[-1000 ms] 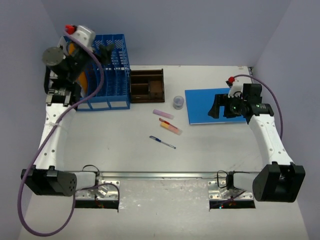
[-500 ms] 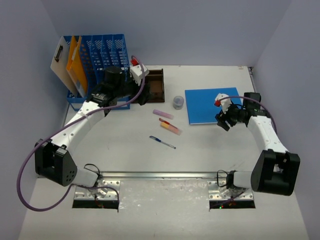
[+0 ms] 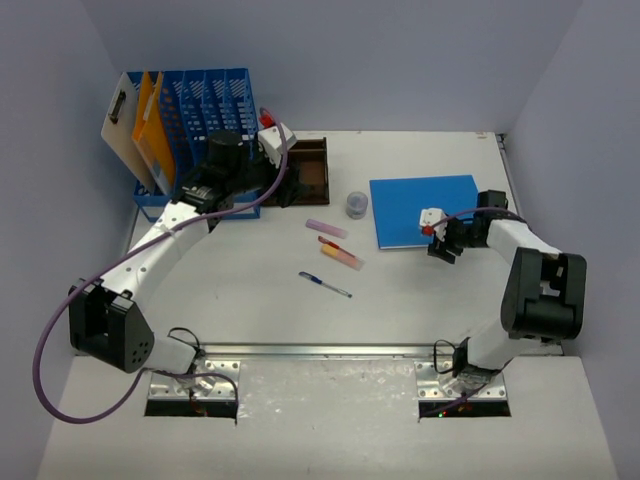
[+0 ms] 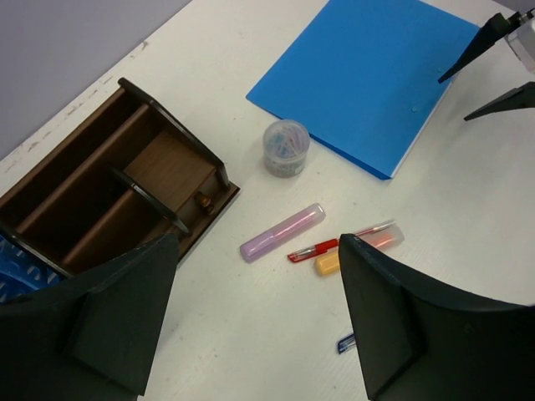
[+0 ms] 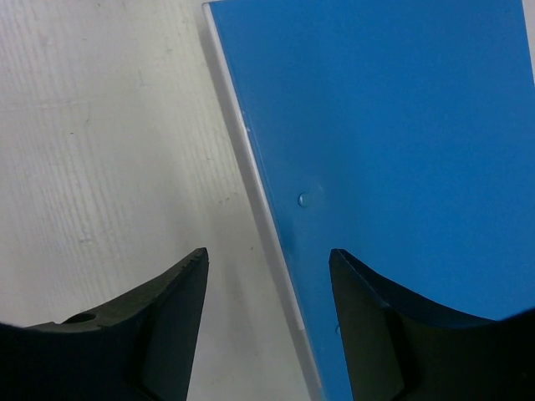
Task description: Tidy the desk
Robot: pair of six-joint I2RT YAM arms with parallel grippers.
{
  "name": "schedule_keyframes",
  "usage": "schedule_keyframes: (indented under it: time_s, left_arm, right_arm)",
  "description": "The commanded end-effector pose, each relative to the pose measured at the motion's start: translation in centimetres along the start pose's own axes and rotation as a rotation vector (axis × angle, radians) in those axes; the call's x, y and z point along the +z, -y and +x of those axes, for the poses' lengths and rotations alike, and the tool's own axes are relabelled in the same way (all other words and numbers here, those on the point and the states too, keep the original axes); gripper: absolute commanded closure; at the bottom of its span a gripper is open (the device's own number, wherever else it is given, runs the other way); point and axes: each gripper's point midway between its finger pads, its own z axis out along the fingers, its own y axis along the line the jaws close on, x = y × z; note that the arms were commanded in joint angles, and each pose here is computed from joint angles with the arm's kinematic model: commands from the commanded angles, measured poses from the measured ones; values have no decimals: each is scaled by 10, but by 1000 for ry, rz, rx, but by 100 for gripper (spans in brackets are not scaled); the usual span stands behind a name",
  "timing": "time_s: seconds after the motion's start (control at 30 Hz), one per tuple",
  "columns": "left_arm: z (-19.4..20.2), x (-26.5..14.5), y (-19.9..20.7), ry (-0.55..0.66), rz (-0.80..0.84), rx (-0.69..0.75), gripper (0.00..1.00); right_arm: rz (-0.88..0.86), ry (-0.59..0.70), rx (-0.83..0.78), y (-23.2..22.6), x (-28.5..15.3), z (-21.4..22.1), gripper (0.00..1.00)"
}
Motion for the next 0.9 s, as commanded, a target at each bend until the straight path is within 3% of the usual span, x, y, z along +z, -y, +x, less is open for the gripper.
schedule_keyframes:
  time_s: [0.0, 0.53, 0.77, 0.87]
  left_arm:
    - [-14, 2, 3, 57, 3, 13, 24]
    - [-2, 7, -3, 20, -16, 16, 24]
    - [-1, 10, -3, 17, -11, 11, 24]
    - [2, 14, 0, 20, 12, 12, 24]
  right_arm:
    - [83, 33, -98, 36, 4, -2, 39]
    - [40, -71, -321, 20, 34, 54, 43]
    - [-23, -87, -409, -1, 43, 69, 67]
    - [-48, -88, -438, -11, 43, 69, 81]
